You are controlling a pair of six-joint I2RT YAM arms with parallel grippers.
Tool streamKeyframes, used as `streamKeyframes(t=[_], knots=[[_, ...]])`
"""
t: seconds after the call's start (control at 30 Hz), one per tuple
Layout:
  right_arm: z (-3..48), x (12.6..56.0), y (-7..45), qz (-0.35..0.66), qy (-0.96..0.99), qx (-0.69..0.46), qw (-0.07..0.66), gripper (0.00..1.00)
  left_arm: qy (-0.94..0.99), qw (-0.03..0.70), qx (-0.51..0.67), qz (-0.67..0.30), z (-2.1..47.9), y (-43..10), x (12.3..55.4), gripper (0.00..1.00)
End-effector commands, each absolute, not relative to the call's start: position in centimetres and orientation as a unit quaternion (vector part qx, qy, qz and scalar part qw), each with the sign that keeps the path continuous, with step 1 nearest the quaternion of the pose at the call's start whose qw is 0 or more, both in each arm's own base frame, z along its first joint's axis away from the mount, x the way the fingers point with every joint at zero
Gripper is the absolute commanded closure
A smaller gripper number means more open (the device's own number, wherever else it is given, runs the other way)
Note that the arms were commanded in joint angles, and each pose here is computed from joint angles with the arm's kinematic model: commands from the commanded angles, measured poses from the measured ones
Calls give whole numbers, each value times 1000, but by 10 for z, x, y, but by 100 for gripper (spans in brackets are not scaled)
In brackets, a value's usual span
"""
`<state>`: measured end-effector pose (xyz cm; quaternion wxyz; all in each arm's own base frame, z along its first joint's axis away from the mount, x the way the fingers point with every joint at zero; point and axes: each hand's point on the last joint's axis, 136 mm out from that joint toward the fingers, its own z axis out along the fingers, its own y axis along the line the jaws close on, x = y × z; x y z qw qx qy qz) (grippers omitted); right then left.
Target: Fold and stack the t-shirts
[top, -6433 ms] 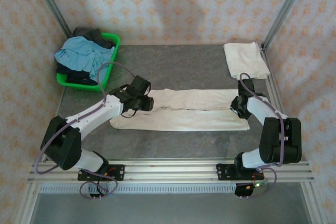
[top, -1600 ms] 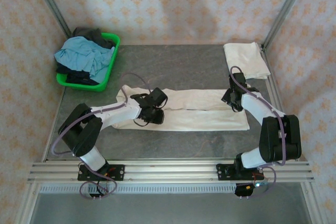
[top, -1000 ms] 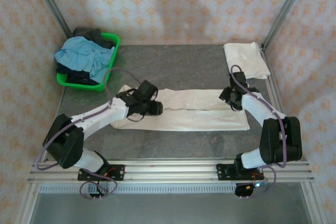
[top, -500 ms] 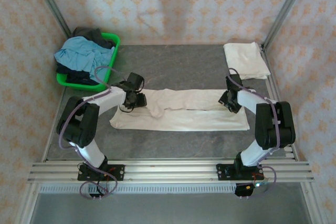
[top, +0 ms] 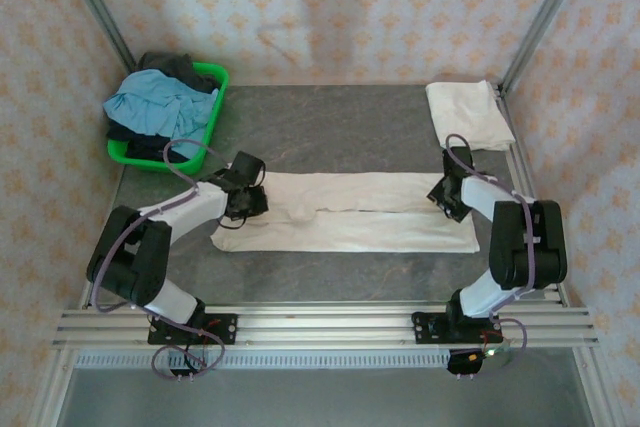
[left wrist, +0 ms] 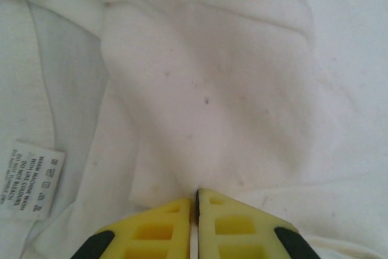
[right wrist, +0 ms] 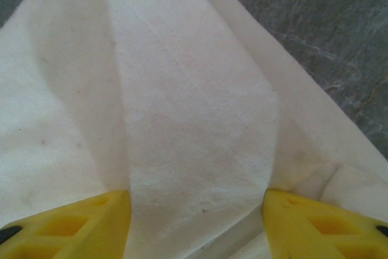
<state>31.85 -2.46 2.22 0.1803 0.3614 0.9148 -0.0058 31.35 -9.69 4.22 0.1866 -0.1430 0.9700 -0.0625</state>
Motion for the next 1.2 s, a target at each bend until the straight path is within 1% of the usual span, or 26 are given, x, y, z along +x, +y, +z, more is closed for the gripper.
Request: streamKeyframes(t=[0.0,0.07,0.13,0.17,0.3,0.43,0.47,0.57,0.67,0.77,0.83,0.93,1.0,1.07,1.17], knots=[[29,304,-37,-31,906,379,186,40,970,186,-152,-33,49,-82,306,87],[35,308,-30,-5,905,377,199,40,968,198,-153,-32,58,-81,312,72],[43,317,-15,33,905,365,216,40,968,209,-138,-24,67,-82,323,68],[49,323,-5,47,907,353,225,40,968,210,-134,-16,70,-82,331,68],[61,343,18,42,919,310,241,39,968,212,-136,-8,69,-82,367,68],[44,355,17,22,925,308,221,40,965,207,-159,3,53,-72,400,69],[39,356,16,17,927,308,214,40,966,200,-164,8,48,-69,405,71],[24,356,8,-3,928,317,195,40,968,176,-177,9,27,-61,416,78],[11,347,-9,-19,923,343,175,41,968,160,-193,24,12,-49,420,82],[5,337,-25,-26,915,366,167,41,965,153,-212,36,8,-33,417,82],[5,334,-30,-22,911,375,170,41,961,153,-228,39,7,-24,414,78],[9,335,-29,-15,909,378,177,40,958,160,-237,30,9,-22,414,67],[12,338,-24,-1,911,372,177,41,958,164,-234,17,15,-26,416,62],[17,340,-20,11,913,367,179,41,958,175,-228,4,25,-31,417,59],[26,339,-20,17,911,364,191,40,955,210,-208,-9,59,-40,414,53]])
